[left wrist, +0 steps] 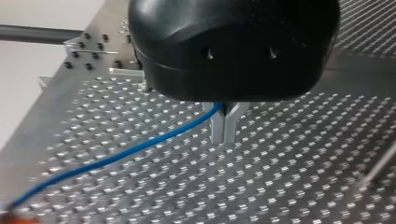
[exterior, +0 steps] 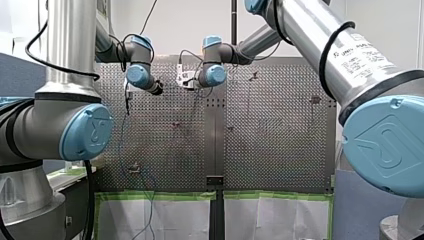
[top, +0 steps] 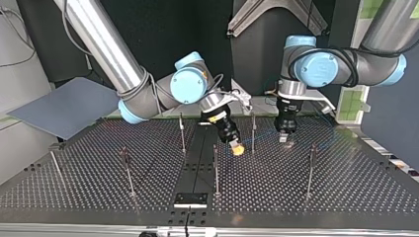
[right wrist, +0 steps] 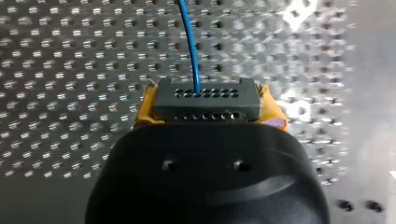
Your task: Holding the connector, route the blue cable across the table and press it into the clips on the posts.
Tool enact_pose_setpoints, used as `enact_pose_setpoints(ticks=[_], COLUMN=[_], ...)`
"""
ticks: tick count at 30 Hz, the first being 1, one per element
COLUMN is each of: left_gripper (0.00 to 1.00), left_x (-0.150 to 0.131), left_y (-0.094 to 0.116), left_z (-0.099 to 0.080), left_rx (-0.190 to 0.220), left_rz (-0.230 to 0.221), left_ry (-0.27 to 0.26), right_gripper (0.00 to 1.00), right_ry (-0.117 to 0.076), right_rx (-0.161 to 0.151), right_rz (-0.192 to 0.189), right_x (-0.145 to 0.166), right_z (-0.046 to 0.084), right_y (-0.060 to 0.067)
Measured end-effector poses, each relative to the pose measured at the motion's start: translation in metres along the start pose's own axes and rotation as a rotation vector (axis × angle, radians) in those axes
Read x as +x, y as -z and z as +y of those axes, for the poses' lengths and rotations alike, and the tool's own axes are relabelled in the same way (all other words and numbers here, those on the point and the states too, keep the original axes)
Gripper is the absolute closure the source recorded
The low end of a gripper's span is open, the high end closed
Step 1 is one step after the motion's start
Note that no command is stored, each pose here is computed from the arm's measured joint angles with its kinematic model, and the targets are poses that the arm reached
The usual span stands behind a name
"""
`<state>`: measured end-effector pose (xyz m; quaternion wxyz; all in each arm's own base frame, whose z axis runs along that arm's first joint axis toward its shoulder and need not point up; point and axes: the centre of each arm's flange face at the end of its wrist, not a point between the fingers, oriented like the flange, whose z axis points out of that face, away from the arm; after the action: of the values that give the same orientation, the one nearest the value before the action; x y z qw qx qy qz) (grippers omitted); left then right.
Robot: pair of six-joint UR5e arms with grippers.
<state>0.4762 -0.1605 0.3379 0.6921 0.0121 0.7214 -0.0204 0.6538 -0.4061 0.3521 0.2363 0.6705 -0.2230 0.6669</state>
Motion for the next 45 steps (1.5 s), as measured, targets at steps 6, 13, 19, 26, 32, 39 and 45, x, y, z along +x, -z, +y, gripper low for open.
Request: enact_pose_setpoints(ticks=[6, 13, 19, 26, 32, 39, 45], left_gripper=[1.0, 1.0, 1.0, 1.0, 1.0, 1.0, 1.0], left_x=[0.025, 0.054, 0.08, 0.108, 0.132, 0.137, 0.148], left_y=[0.014, 0.03, 0.037, 0.035, 0.038, 0.035, 0.024], left_z=[-0.001, -0.002, -0.007, -0.012, -0.014, -0.016, -0.019], left_rx=[-0.013, -0.023, -0.012, 0.0, 0.0, 0.005, 0.026], left_rz=[0.053, 0.099, 0.15, 0.204, 0.245, 0.237, 0.225], left_ry=[0.017, 0.023, 0.01, -0.001, 0.027, 0.07, 0.093], right_gripper=[1.0, 1.0, 1.0, 1.0, 1.0, 1.0, 1.0], right_ry=[-0.002, 0.003, 0.02, 0.025, 0.024, -0.008, -0.022], right_rx=[-0.002, -0.009, -0.022, -0.03, -0.028, -0.021, -0.013], right_rz=[-0.049, -0.098, -0.141, -0.162, -0.175, -0.181, -0.198], right_x=[-0.024, -0.047, -0.069, -0.092, -0.113, -0.14, -0.177], right_z=[0.002, 0.006, 0.012, 0.015, 0.014, 0.014, 0.019], right_y=[0.007, 0.015, 0.023, 0.031, 0.04, 0.049, 0.051])
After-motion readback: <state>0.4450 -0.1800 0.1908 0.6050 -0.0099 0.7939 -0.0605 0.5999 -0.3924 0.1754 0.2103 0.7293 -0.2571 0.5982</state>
